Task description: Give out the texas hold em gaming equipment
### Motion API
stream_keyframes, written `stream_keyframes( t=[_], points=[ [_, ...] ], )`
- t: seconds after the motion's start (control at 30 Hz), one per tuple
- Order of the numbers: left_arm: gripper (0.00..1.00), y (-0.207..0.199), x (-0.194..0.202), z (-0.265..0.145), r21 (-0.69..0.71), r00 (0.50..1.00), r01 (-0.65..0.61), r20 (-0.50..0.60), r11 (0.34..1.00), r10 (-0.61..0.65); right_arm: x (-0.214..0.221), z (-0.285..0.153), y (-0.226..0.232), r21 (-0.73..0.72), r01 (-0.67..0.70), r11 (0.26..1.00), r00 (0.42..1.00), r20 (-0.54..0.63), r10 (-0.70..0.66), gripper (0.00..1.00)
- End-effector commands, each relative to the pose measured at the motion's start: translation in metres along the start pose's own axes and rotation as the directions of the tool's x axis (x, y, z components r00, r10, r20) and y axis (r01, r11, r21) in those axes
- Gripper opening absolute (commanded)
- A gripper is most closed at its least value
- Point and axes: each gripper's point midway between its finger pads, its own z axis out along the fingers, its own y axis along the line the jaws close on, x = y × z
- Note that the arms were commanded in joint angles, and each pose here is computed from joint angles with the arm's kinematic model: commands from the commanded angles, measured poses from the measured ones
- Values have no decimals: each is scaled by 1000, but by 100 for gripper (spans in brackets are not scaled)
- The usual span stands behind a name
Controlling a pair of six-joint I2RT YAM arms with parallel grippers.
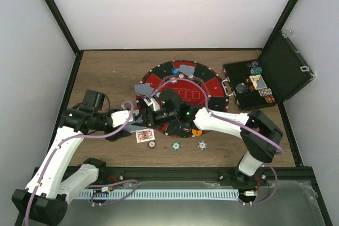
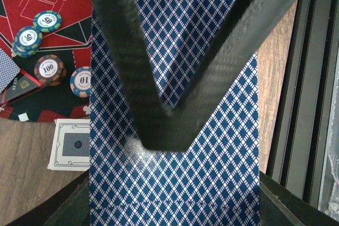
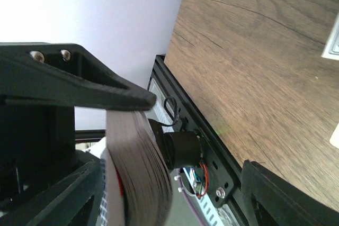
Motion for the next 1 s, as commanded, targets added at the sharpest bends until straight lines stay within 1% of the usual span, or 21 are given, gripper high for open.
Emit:
stream_keyframes(
  t=[0.0, 0.2, 0.4, 0.57, 0.67, 0.87, 0.97],
  points=[
    [4, 2, -12, -5, -11, 998, -32, 47, 999, 33, -6, 15, 15, -27, 40, 999, 999, -21, -41, 73],
    [4, 2, -10, -5, -13, 999, -32, 41, 999, 32, -12, 15, 12, 12, 54, 998, 998, -13, -54, 73],
    [4, 2, -9, -3, -9, 999, -35, 37, 999, 35, -13, -8, -3, 61, 37, 997, 999, 21, -39, 71],
    [4, 2, -9, -1, -4, 999, -33, 43, 999, 33, -12, -23, 12, 19, 41, 999, 998, 44, -42, 66],
    [4, 3, -9, 0, 2, 999, -30, 43, 1000, 30, -13, -28, 29, -42, 53, 998, 997, 60, -50, 59],
    [4, 4, -7, 2, 1, 999, -30, 36, 1000, 30, -13, -36, 48, -122, 43, 992, 997, 74, -34, 38],
    [4, 4, -7, 3, 1, 999, -32, 34, 999, 32, -11, -39, 52, -147, 35, 988, 997, 77, -24, 29]
  ],
)
